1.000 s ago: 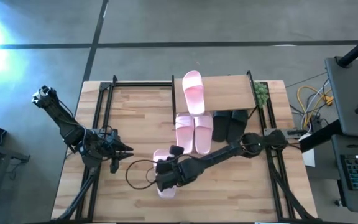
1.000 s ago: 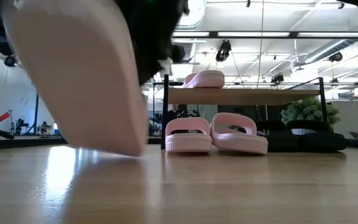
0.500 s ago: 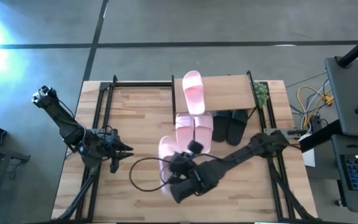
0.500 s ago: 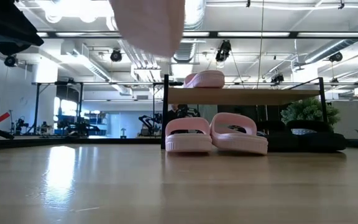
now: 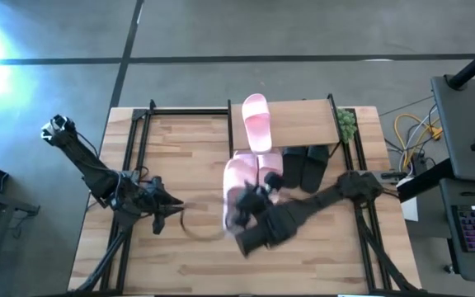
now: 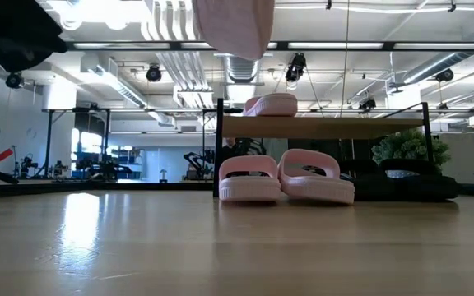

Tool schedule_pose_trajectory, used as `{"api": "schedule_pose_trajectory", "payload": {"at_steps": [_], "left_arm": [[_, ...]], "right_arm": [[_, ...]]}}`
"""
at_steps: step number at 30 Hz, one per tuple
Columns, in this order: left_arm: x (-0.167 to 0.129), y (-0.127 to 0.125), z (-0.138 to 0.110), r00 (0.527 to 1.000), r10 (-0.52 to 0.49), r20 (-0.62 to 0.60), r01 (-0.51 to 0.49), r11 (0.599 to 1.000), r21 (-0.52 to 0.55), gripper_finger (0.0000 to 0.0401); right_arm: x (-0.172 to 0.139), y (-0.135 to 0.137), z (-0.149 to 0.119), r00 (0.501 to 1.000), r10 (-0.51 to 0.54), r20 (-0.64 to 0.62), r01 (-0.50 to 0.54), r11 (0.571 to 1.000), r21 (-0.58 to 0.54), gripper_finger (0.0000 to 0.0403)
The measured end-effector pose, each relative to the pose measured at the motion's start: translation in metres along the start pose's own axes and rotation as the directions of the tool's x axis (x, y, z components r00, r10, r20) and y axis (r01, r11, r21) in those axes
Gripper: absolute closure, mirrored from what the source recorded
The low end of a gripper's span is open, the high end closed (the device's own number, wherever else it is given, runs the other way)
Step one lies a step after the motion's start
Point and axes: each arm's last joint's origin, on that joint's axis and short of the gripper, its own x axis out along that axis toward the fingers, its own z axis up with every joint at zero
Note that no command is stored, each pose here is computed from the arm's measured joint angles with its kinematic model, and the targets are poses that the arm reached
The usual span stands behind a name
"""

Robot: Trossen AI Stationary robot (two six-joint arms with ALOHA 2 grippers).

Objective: Pick and place slides into the shelf
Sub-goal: Put the pink slipper on the shelf

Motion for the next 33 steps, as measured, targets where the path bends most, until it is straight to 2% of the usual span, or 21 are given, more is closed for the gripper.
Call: {"api": "schedule_pose_trajectory", "payload": {"at_steps": [4, 9, 12, 15, 18, 22, 24, 27, 33], "left_arm": [[0.002, 0.002, 0.005, 1.0, 0.01, 0.024, -0.008, 0.998, -0.056, 0.0311], [-0.004, 0.007, 0.012, 0.998, 0.002, 0.058, 0.004, 0.996, -0.094, 0.0311], [-0.008, 0.009, 0.015, 0.997, -0.013, 0.071, 0.019, 0.996, -0.084, 0.0311], [-0.01, 0.011, 0.015, 0.997, -0.017, 0.074, 0.023, 0.996, -0.084, 0.0311], [-0.008, 0.015, 0.011, 0.997, -0.004, 0.081, 0.011, 0.996, -0.083, 0.0311], [-0.004, 0.023, 0.004, 0.996, 0.032, 0.084, -0.021, 0.991, -0.131, 0.0311], [-0.003, 0.025, 0.004, 0.995, 0.046, 0.087, -0.032, 0.987, -0.155, 0.0311], [-0.001, 0.026, 0.005, 0.992, 0.066, 0.107, -0.048, 0.985, -0.163, 0.0311], [0.002, 0.03, 0.012, 0.983, 0.109, 0.148, -0.079, 0.977, -0.196, 0.0311]], "right_arm": [[0.03, -0.031, 0.021, 0.997, -0.07, -0.032, 0.073, 0.993, 0.093, 0.039], [0.058, -0.082, 0.044, 0.987, -0.146, -0.071, 0.154, 0.982, 0.111, 0.039], [0.07, -0.114, 0.054, 0.977, -0.193, -0.088, 0.196, 0.98, 0.025, 0.039], [0.082, -0.136, 0.059, 0.969, -0.221, -0.115, 0.201, 0.966, -0.161, 0.039], [0.093, -0.152, 0.062, 0.964, -0.203, -0.171, 0.134, 0.928, -0.347, 0.039], [0.109, -0.177, 0.062, 0.947, -0.238, -0.217, 0.104, 0.864, -0.492, 0.039], [0.116, -0.193, 0.059, 0.933, -0.267, -0.243, 0.104, 0.843, -0.527, 0.039], [0.125, -0.22, 0.051, 0.905, -0.307, -0.293, 0.11, 0.836, -0.538, 0.039], [0.142, -0.261, 0.016, 0.838, -0.294, -0.459, 0.006, 0.846, -0.532, 0.039]]}}
